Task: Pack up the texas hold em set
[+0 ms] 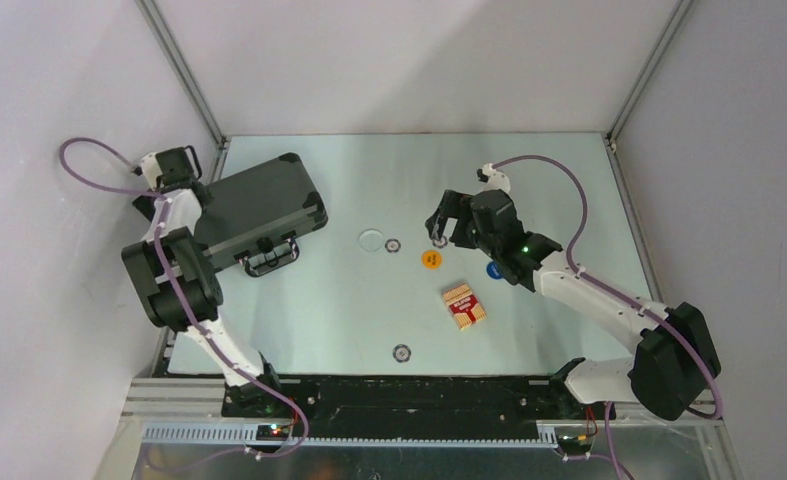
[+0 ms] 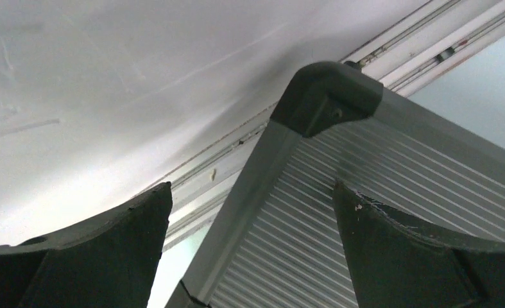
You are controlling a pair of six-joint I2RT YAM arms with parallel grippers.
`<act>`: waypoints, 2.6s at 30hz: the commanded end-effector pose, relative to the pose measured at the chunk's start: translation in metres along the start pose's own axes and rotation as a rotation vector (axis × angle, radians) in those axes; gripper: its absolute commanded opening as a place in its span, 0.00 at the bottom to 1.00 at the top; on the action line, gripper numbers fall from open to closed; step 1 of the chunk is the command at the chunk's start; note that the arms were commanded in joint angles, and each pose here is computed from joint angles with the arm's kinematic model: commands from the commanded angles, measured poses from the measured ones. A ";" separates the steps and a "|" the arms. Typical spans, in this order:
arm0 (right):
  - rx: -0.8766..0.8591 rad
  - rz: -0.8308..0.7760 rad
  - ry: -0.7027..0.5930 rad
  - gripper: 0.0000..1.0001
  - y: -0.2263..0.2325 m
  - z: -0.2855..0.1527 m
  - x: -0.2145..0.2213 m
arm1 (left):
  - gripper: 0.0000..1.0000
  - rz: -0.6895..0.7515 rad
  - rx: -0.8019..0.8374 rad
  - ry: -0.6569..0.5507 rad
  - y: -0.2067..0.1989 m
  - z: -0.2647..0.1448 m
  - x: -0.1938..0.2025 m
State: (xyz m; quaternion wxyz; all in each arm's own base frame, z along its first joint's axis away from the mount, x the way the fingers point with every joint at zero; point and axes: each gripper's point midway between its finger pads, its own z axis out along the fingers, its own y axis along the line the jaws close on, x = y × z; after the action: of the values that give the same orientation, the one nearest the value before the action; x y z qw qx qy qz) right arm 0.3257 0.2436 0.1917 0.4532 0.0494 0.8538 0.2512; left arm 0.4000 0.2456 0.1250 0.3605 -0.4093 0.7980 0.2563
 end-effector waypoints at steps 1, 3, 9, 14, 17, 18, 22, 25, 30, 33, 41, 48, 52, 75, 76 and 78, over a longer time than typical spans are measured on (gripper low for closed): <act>-0.044 0.001 -0.033 0.99 0.010 0.002 -0.009 | 1.00 -0.041 0.151 0.054 -0.018 0.001 0.007; -0.046 0.003 -0.034 0.99 0.011 0.002 -0.009 | 1.00 -0.024 0.199 0.083 -0.026 0.002 0.015; -0.048 0.003 -0.036 0.99 0.012 0.000 -0.010 | 1.00 -0.005 0.355 0.178 -0.054 -0.002 0.036; -0.055 0.006 -0.039 0.99 0.013 -0.001 -0.011 | 1.00 -0.003 0.415 0.263 -0.065 -0.006 0.054; -0.061 0.010 -0.038 0.99 0.015 -0.001 -0.011 | 1.00 -0.007 0.450 0.299 -0.071 -0.009 0.061; -0.061 0.010 -0.037 0.99 0.015 -0.002 -0.011 | 0.99 -0.008 0.475 0.314 -0.075 -0.011 0.064; -0.057 0.009 -0.039 0.99 0.015 -0.003 -0.011 | 0.95 0.036 0.547 0.358 -0.093 -0.018 0.073; -0.057 0.010 -0.041 0.99 0.015 -0.003 -0.012 | 0.93 0.089 0.585 0.383 -0.106 -0.027 0.076; -0.070 0.021 -0.043 0.99 0.018 -0.002 -0.012 | 0.91 0.170 0.620 0.397 -0.122 -0.042 0.085; -0.078 0.026 -0.044 0.99 0.021 -0.002 -0.012 | 0.90 0.195 0.640 0.409 -0.131 -0.049 0.091; -0.083 0.026 -0.047 0.99 0.024 -0.004 -0.011 | 0.93 0.232 0.648 0.403 -0.141 -0.057 0.097; -0.079 0.023 -0.042 0.99 0.023 -0.003 -0.010 | 0.99 0.201 0.408 0.205 -0.096 -0.052 0.040; -0.076 0.014 -0.035 0.99 0.022 -0.001 -0.008 | 1.00 0.097 0.253 0.153 -0.056 -0.034 0.014; -0.080 0.017 -0.022 0.99 0.020 0.004 -0.006 | 1.00 -0.009 0.122 0.232 0.002 0.003 0.024; -0.081 0.018 -0.019 0.99 0.020 0.005 -0.005 | 1.00 -0.017 0.145 0.223 -0.001 0.001 0.021; -0.085 0.020 -0.012 0.99 0.021 0.006 -0.003 | 1.00 -0.036 0.217 0.199 -0.013 -0.006 0.014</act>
State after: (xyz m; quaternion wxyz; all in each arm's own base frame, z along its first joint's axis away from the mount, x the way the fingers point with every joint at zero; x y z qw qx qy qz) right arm 0.3244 0.2579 0.1948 0.4493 0.0404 0.8480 0.2784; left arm 0.4341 0.2154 0.1230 0.3539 -0.3957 0.8422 0.0939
